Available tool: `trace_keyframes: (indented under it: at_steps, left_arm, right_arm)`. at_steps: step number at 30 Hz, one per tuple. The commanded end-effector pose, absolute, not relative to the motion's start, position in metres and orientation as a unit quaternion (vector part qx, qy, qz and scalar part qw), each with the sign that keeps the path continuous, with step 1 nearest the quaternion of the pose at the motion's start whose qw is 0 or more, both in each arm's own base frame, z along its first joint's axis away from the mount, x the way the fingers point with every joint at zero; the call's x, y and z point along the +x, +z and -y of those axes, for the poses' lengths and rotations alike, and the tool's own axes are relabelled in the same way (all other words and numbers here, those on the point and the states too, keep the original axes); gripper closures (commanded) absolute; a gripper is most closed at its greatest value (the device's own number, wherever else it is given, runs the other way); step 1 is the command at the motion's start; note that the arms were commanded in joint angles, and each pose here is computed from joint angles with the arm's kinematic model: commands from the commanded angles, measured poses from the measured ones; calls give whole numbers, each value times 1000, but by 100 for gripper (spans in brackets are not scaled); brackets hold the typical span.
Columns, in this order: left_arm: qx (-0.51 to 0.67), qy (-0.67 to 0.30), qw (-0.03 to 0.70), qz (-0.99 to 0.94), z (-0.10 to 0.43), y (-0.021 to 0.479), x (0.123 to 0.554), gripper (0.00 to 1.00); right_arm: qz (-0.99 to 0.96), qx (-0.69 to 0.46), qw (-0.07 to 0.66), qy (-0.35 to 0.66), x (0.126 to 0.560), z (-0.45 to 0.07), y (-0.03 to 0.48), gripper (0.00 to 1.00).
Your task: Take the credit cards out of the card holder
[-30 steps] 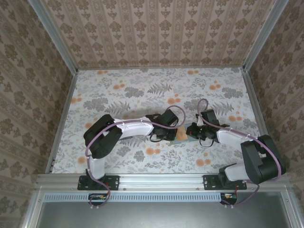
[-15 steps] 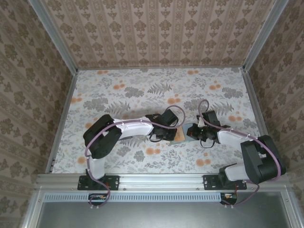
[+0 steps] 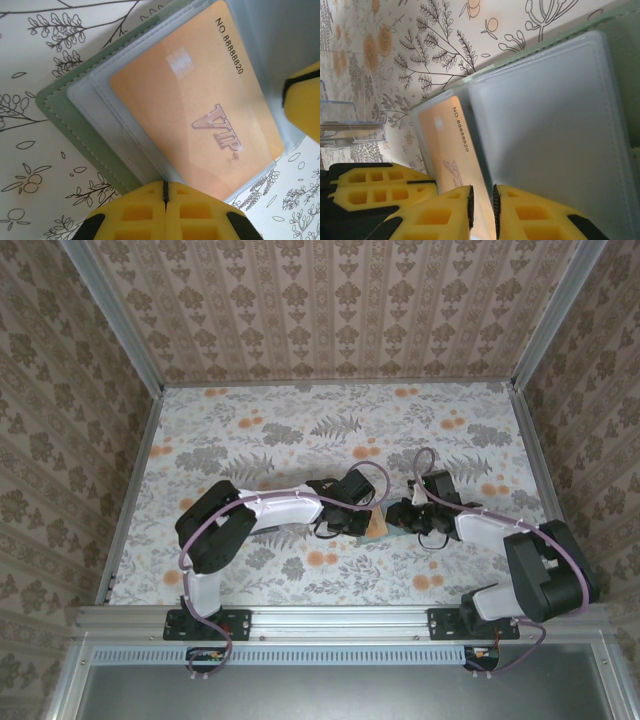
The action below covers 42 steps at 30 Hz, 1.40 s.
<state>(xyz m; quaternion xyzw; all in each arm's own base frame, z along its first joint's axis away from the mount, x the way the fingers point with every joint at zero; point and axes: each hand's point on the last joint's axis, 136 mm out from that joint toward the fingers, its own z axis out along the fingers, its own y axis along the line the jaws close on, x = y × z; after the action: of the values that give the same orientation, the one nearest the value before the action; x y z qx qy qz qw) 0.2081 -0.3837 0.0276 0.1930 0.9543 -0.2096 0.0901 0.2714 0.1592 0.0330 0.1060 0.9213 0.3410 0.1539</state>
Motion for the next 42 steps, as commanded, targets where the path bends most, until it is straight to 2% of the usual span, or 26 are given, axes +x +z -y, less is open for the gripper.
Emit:
trace_keyframes:
  at_steps: [1, 9, 14, 18, 22, 26, 28, 29, 42]
  left_arm:
    - [196, -176, 71, -962, 370, 10, 206, 100]
    - [194, -179, 68, -962, 370, 7, 205, 100]
    - [195, -180, 69, -962, 370, 7, 205, 100]
    - [196, -180, 67, -962, 369, 6, 204, 100]
    - [196, -181, 66, -961, 370, 6, 204, 100]
    - [197, -182, 67, -961, 370, 6, 204, 100]
    - [197, -180, 66, -961, 369, 6, 204, 100]
    - [198, -181, 66, -961, 370, 7, 204, 100]
    - [207, -169, 53, -962, 351, 0, 201, 100]
  right_arm:
    - [-919, 86, 154, 354, 278, -169, 36, 77]
    - [-919, 81, 145, 357, 278, -174, 32, 78]
    - [-919, 82, 143, 357, 276, -174, 31, 85]
    - [-920, 84, 140, 357, 275, -174, 30, 84]
    - [-918, 83, 136, 362, 272, -175, 29, 80]
    - [-918, 84, 131, 365, 272, -176, 27, 87]
    - [-919, 86, 131, 361, 271, -175, 26, 98]
    - [-921, 88, 132, 357, 272, -174, 25, 100]
    - [-924, 112, 183, 315, 274, -147, 40, 100]
